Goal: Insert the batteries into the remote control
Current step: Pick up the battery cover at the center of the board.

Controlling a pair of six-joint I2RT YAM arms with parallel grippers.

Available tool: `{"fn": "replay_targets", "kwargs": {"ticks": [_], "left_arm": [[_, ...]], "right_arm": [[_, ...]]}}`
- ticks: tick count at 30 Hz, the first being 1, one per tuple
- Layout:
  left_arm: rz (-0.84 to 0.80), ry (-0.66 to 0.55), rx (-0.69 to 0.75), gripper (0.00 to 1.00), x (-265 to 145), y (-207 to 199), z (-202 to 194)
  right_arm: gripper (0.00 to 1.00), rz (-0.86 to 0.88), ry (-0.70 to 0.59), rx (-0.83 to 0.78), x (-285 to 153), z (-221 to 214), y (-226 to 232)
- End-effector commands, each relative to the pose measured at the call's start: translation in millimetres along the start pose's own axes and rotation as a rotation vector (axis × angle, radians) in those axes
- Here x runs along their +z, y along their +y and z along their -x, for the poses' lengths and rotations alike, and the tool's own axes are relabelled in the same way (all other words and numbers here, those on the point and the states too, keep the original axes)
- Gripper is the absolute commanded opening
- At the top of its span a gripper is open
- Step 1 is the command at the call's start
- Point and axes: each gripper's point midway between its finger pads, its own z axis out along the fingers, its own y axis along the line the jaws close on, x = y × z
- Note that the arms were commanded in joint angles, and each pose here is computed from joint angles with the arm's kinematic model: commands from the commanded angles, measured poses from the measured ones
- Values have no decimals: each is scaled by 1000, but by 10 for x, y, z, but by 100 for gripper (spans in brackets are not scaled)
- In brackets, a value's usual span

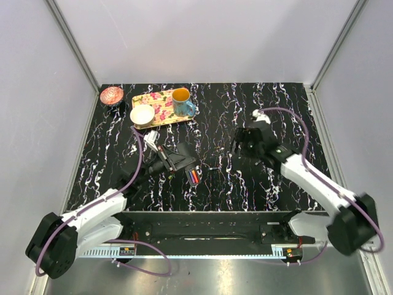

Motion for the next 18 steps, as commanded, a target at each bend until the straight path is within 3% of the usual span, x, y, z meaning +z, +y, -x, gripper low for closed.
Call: {"fn": "replay_targets", "kwargs": {"ticks": [1, 18], "left_arm": [[2, -10, 46, 0, -69, 52, 15], [-12, 7, 17, 0, -152, 192, -61]], "right_arm": [[80, -264, 212, -146, 270, -519, -638], [70, -297, 372, -225, 944, -842, -733]]}}
